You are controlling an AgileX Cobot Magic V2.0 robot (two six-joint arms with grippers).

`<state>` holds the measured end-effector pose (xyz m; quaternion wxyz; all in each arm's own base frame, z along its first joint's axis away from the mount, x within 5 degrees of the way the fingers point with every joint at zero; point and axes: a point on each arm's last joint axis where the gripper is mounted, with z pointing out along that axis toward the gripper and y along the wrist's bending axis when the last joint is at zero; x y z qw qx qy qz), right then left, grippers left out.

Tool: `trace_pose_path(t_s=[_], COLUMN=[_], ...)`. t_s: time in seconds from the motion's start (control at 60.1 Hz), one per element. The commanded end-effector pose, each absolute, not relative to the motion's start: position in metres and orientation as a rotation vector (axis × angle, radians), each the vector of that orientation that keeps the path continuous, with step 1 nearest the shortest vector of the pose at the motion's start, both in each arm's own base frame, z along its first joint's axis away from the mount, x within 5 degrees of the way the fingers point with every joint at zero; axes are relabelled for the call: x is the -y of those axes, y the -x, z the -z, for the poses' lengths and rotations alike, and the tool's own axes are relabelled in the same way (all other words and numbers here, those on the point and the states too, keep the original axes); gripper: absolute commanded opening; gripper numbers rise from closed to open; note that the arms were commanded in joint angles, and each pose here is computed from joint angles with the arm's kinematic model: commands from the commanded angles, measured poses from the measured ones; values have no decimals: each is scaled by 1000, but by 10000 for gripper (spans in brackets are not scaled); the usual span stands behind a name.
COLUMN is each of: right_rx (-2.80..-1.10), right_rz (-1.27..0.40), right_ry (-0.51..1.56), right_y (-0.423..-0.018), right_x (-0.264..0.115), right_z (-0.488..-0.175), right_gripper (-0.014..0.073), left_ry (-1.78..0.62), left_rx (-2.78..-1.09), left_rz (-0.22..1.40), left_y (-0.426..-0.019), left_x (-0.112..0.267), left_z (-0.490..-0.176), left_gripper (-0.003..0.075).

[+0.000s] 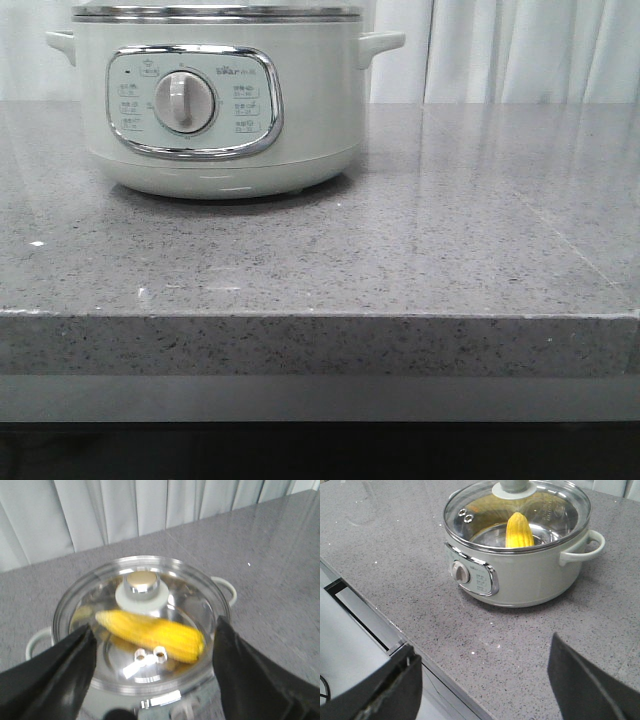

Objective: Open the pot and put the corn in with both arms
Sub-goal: 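Release the lid knob and raise the left gripper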

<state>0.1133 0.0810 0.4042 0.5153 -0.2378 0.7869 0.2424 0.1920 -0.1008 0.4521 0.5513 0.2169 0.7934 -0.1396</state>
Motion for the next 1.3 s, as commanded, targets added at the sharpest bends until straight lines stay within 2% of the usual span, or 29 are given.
trace_pose_path(t_s=[0.0, 0.299, 0.599, 0.698, 0.914, 1.014, 1.064, 1.097, 1.28], right_rx=[-1805, -1805, -1809, -1810, -1815, -1816, -1816, -1816, -1816], right_rz=[-584, -584, -584, -584, -585, -585, -585, -585, -585], right_ry=[527, 527, 530, 531, 534, 534, 534, 534, 534], right_y=[-114, -114, -114, -114, -113, -113, -113, -113, -113], right_x=[-79, -79, -79, -79, -79, -79, -79, -79, -79], right_z=[-418, -418, -417, -417, -417, -417, -417, -417, -417], right_gripper=[542, 542, 536, 425, 66, -42, -74, -64, -67], left_ry=[-467, -440, -432, -426, -425, -426, -427, -428, -428], left_rx=[-1774, -1772, -1764, -1748, -1741, -1743, -1748, -1750, -1750], left_rz=[388, 432, 436, 437, 434, 434, 434, 434, 434], left_y=[-164, -112, -100, -100, -100, -100, -100, -100, -100], left_x=[89, 65, 58, 58, 58, 58, 58, 58, 58], left_z=[-458, -401, -382, -384, -385, -384, -384, -384, -384], left_gripper=[491, 491, 491, 435, 157, 50, 8, -18, -20])
